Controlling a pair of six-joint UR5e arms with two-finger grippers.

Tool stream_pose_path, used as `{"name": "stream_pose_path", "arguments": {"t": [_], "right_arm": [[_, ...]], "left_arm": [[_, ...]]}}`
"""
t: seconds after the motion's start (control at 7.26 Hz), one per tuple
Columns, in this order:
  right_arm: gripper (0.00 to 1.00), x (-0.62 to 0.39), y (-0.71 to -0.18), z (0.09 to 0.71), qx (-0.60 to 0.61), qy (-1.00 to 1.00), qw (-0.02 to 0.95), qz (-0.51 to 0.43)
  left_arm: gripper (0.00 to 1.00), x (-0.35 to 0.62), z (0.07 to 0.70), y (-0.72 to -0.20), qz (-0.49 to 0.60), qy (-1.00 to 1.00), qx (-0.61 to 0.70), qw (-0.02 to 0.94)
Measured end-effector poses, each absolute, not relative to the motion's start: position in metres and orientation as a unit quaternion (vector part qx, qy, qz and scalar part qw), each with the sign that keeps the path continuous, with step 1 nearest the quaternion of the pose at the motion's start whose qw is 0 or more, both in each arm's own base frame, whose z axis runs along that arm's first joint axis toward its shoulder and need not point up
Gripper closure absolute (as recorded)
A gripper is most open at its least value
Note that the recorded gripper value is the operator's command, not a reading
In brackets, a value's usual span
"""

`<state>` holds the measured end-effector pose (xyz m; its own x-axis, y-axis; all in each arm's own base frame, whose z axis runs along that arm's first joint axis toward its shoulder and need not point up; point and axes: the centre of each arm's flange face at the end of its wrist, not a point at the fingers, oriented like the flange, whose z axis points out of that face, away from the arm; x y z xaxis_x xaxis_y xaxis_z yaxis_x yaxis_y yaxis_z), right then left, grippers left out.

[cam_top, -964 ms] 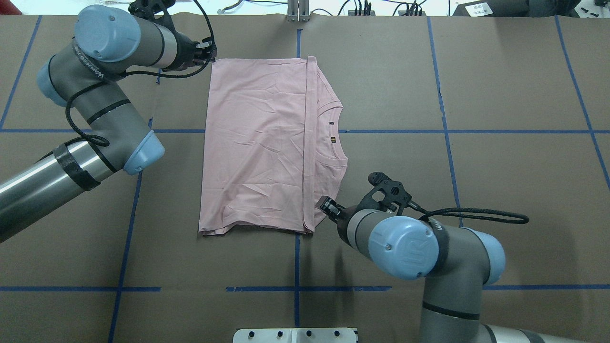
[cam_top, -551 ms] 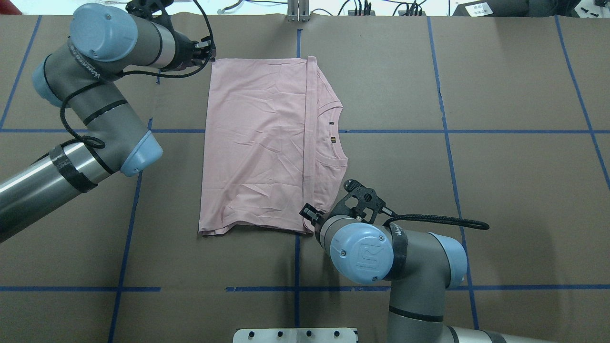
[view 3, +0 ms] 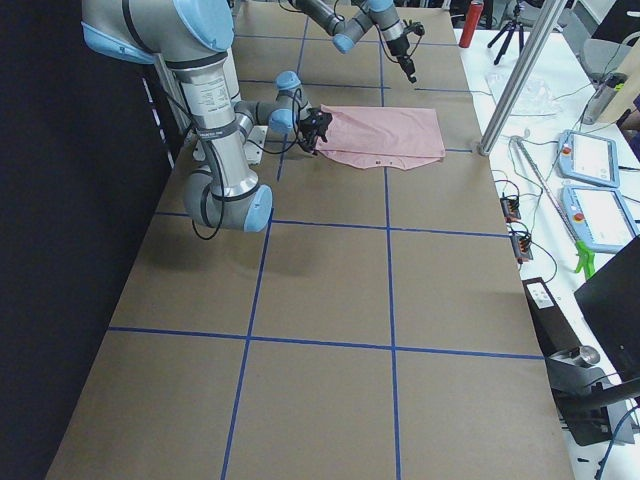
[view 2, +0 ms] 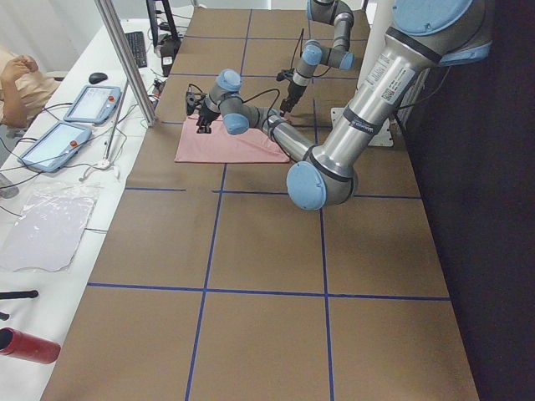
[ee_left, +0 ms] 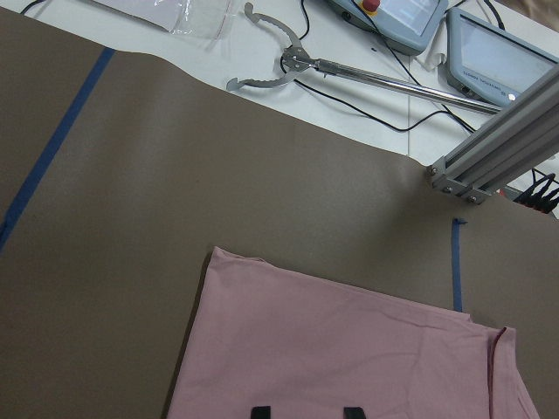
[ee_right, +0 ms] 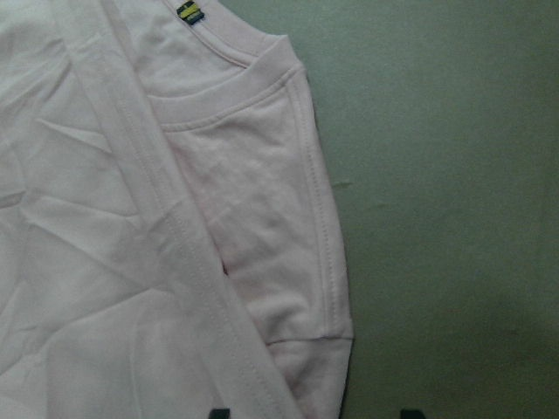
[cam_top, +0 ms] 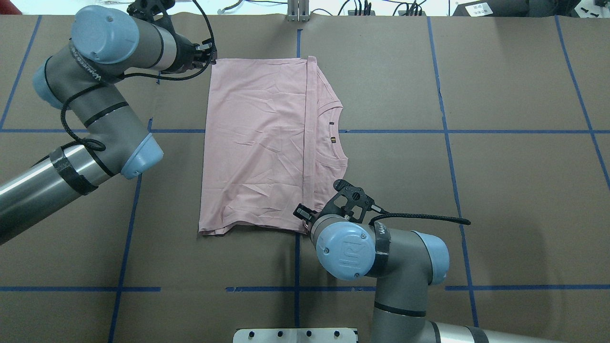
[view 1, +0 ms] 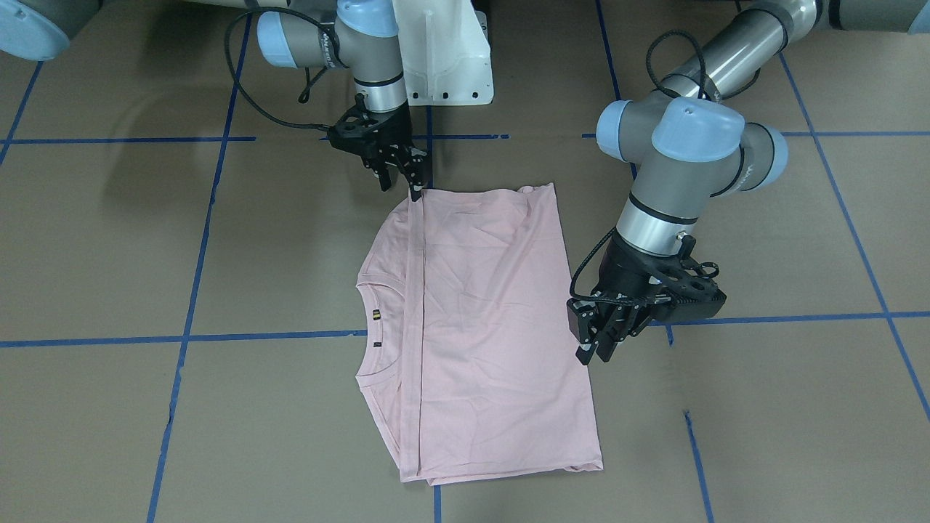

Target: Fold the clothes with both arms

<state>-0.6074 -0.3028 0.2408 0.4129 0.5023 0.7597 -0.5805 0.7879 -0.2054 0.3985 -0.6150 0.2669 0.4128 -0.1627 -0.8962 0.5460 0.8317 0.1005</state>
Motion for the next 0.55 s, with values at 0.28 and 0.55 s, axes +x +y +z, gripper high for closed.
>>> {"name": "stream_pose_path", "arguments": {"t": [0.28,0.55], "right_arm": [[0.33,-0.6200,-0.3065,0.2380,0.051,-0.431,0.843,0.318],[0.49,-0.6238,-0.3068,0.2406,0.053,-0.426,0.846,0.318]], "left_arm": [[0.60,0.3993,0.2685,-0.6150,-0.217,0.496,0.192,0.819],[0.60,0.3994,0.2683,-0.6151,-0.217,0.496,0.192,0.819]]}}
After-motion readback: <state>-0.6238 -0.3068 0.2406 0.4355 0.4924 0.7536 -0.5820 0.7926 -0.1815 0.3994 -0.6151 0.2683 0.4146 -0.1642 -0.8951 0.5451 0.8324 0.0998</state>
